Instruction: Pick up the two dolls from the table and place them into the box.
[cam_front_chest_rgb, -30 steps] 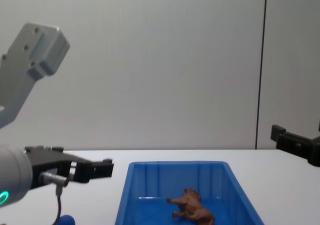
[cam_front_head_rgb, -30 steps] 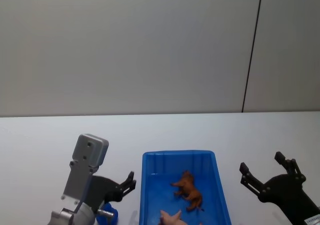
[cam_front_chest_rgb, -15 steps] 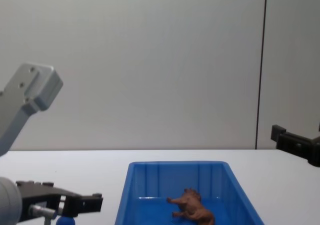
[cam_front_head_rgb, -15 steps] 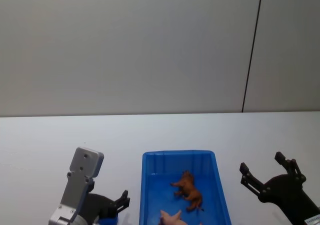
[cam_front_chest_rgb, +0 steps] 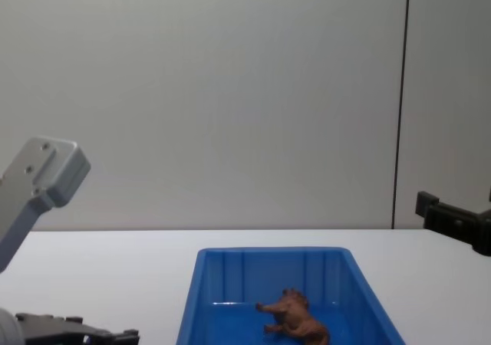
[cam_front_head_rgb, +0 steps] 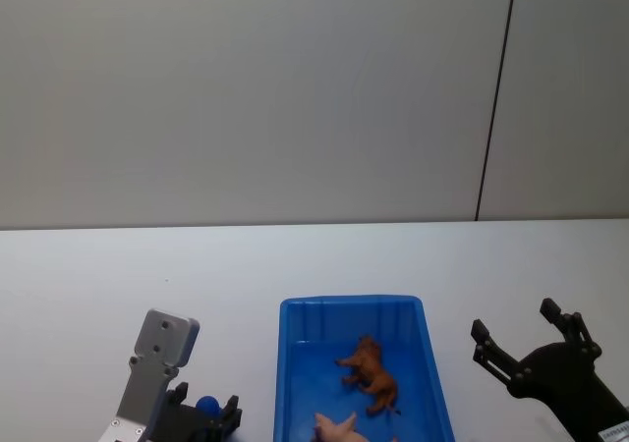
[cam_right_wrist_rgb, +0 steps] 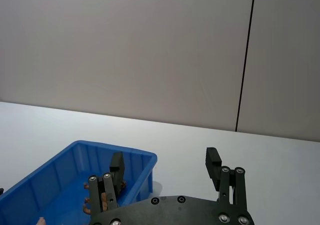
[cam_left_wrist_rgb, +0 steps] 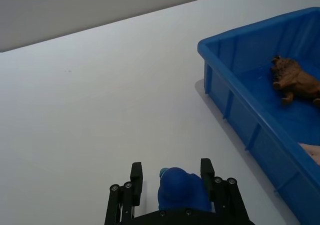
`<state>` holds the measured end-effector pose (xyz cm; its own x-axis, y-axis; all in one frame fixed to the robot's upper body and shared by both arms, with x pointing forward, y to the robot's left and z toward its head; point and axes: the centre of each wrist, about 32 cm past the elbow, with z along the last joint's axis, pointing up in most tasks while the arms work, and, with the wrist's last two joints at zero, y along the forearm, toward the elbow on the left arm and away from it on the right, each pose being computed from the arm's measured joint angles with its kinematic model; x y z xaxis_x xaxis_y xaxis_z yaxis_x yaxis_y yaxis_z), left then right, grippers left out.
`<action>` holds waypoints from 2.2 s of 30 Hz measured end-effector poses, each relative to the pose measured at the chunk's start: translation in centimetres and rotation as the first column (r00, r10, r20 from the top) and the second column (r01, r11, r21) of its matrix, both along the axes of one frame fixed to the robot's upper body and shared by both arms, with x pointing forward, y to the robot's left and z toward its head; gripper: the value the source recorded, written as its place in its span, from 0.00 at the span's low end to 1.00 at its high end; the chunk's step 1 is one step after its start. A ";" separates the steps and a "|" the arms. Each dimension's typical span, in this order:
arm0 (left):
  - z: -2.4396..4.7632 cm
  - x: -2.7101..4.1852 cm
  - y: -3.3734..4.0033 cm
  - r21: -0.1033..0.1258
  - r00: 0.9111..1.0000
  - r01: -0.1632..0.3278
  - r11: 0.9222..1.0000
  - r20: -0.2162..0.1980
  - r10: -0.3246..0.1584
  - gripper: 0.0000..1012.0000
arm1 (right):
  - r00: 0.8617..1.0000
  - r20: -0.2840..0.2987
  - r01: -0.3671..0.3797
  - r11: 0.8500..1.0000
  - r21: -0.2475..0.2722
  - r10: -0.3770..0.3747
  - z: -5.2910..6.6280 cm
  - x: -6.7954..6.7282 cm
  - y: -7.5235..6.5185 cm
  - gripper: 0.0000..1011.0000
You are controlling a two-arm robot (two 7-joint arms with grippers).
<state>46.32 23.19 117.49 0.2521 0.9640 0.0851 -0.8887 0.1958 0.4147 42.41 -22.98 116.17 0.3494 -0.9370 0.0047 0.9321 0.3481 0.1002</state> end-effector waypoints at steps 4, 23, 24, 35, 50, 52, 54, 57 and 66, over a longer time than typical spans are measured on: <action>-0.32 0.06 0.09 0.000 1.000 -0.002 1.000 -0.010 0.002 0.65 | 1.000 0.000 0.000 1.000 0.000 0.000 0.0 0.0 0.0 0.99; -0.37 0.26 0.27 -0.017 0.999 0.016 1.000 0.049 -0.015 0.26 | 1.000 0.000 0.000 1.000 0.000 0.000 0.0 0.0 0.0 0.99; -0.17 0.26 0.26 -0.020 0.998 0.020 1.000 0.064 -0.019 0.26 | 1.000 0.000 0.000 1.000 0.000 0.000 0.0 0.0 0.0 0.99; 1.55 0.26 0.18 -0.036 0.982 0.077 0.996 0.177 -0.069 0.21 | 1.000 0.000 0.000 1.000 0.000 0.000 0.0 0.0 0.0 0.99; 3.60 1.11 -0.61 -0.066 0.926 0.261 0.963 0.298 -0.230 0.16 | 1.000 0.000 0.000 1.000 0.000 0.000 0.0 0.0 0.0 0.99; 3.71 1.23 -0.78 -0.069 0.920 0.281 0.957 0.305 -0.247 0.19 | 1.000 0.000 0.000 1.000 0.000 0.000 0.0 0.0 0.0 0.99; 3.89 1.51 -1.16 -0.076 0.904 0.325 0.943 0.317 -0.286 0.28 | 1.000 0.000 0.000 1.000 0.000 0.000 0.0 0.0 0.0 0.99; 3.99 1.77 -1.54 -0.082 0.893 0.355 0.931 0.326 -0.312 0.33 | 1.000 0.000 0.000 1.000 0.000 0.000 0.0 0.0 0.0 0.99; 4.23 2.81 -3.21 -0.106 0.842 0.471 0.875 0.349 -0.411 0.63 | 1.000 0.000 0.000 1.000 0.000 0.000 0.0 0.0 0.0 0.99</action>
